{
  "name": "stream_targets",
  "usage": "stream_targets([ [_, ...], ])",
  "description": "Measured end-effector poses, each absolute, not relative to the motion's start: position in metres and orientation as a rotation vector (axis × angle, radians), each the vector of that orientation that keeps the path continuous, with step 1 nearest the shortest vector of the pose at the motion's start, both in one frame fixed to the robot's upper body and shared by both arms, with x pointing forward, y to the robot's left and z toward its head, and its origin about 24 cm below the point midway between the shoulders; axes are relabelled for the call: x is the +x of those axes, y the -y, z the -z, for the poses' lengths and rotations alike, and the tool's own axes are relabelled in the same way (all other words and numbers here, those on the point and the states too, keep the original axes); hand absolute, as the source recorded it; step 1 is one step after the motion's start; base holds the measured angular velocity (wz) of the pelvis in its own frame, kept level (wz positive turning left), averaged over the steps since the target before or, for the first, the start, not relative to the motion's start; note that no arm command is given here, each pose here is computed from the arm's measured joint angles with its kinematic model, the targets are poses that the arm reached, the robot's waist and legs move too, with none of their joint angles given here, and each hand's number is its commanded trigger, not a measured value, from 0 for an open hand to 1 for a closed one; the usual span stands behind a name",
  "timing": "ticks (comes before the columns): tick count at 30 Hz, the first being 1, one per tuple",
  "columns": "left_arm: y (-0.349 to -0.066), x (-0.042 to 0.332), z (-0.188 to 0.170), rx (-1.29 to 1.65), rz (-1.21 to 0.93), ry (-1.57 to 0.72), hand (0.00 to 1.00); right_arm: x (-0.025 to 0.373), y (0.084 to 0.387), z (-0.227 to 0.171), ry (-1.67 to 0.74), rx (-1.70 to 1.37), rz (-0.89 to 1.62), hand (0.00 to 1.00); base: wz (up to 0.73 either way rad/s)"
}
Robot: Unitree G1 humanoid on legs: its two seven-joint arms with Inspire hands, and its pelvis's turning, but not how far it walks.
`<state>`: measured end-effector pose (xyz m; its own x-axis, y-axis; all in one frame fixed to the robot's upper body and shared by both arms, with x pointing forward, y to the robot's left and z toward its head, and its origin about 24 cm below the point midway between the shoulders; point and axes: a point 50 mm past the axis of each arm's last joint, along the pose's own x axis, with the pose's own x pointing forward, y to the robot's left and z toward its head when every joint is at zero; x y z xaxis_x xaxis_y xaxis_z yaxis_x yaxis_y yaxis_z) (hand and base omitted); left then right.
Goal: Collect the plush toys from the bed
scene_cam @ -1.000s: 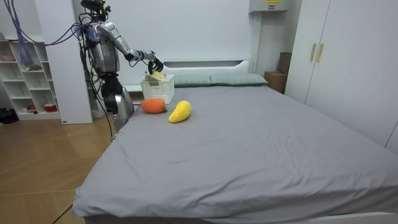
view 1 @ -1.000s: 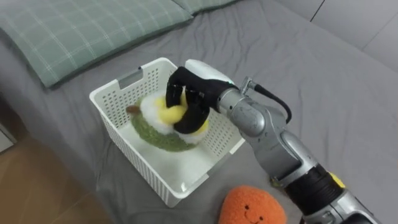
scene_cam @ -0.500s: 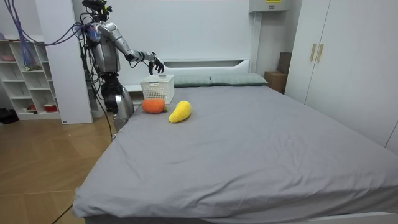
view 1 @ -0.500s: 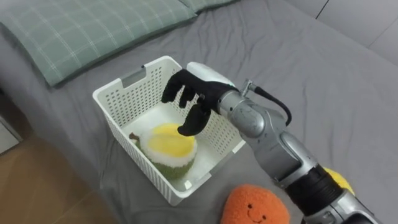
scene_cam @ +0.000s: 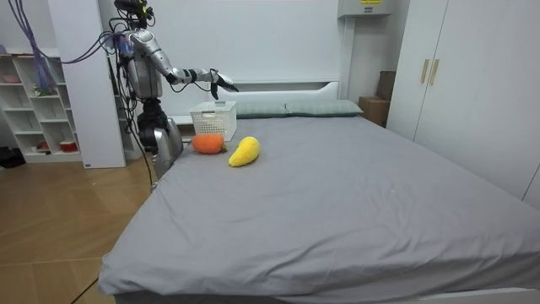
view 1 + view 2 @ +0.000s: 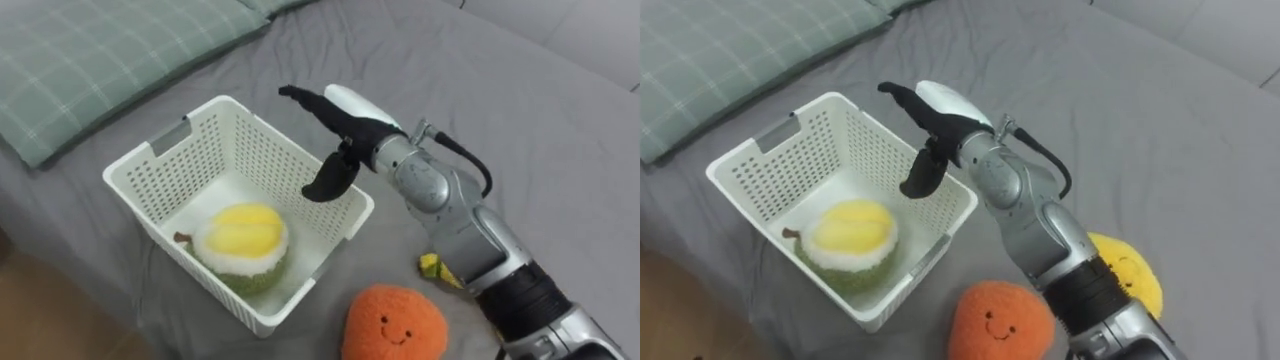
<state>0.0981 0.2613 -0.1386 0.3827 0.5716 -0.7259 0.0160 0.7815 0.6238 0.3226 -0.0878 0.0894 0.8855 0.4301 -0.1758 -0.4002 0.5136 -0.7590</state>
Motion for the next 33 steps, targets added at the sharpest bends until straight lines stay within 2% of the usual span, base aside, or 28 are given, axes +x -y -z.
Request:
stream_targets([
  [18,-0.250,0.092,0.144,0.562,-0.371,-1.148,0.00,0.316,0.195,-0.077,-0.096,-0.756,-0.089,0.00,-0.14],
  [33,-0.263,0.079,0.144,0.535,-0.399,-1.174,0.00,0.308,0.226,-0.026,-0.320,-0.688,-0.019,0.00,-0.04],
])
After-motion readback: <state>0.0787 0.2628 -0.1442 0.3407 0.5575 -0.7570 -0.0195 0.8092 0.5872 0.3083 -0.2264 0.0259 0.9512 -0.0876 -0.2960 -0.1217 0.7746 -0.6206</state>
